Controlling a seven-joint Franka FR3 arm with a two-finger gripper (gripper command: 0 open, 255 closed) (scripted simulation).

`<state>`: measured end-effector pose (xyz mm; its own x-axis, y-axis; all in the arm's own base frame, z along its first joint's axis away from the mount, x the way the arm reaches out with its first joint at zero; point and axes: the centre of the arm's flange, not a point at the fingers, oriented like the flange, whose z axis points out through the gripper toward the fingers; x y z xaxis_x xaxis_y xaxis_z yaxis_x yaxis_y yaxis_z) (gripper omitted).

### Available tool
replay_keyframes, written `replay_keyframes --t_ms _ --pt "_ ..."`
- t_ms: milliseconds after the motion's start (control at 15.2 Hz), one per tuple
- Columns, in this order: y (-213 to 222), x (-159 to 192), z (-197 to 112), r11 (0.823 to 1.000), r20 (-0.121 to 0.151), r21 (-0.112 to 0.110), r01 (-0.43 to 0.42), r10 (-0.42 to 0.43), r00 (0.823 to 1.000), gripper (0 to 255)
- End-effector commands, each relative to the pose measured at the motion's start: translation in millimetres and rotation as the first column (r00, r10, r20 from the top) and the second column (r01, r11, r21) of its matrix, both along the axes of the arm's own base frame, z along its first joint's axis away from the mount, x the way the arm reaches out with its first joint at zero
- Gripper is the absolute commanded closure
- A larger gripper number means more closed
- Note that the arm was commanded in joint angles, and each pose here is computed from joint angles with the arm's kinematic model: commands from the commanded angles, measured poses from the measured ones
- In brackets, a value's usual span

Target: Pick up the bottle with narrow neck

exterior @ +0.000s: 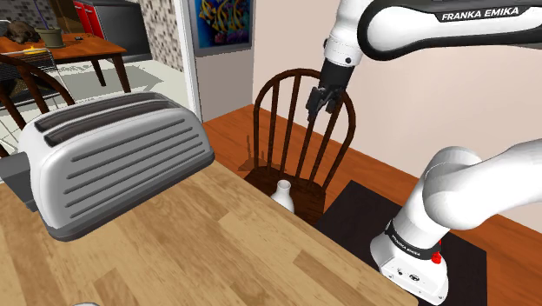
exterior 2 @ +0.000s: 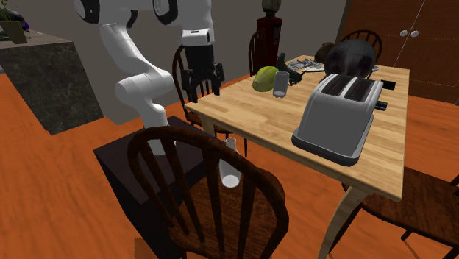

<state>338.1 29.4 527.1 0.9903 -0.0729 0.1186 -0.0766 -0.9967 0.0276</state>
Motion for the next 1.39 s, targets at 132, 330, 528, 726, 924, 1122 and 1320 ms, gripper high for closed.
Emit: replay_keyframes --t_ms 132,330,528,726,924,1122,1320 --pt "24.0 5.6 -48.9 1.0 -0.013 0.006 0.006 -0.005 1.0 0" --pt "40.3 10.8 -84.4 1.0 -0.024 0.01 0.009 -0.009 1.0 0" --pt "56.8 15.5 -119.8 1.0 -0.034 0.014 0.013 -0.013 0.999 0" --pt "73.4 20.0 -155.2 1.0 -0.045 0.019 0.017 -0.016 0.999 0" --pt "90.1 24.2 -190.6 1.0 -0.056 0.023 0.021 -0.019 0.998 0" --pt "100.5 26.6 -217.8 0.999 -0.063 0.025 0.023 -0.021 0.998 0" --pt "100.5 26.6 -233.6 0.999 -0.063 0.025 0.023 -0.021 0.998 0"
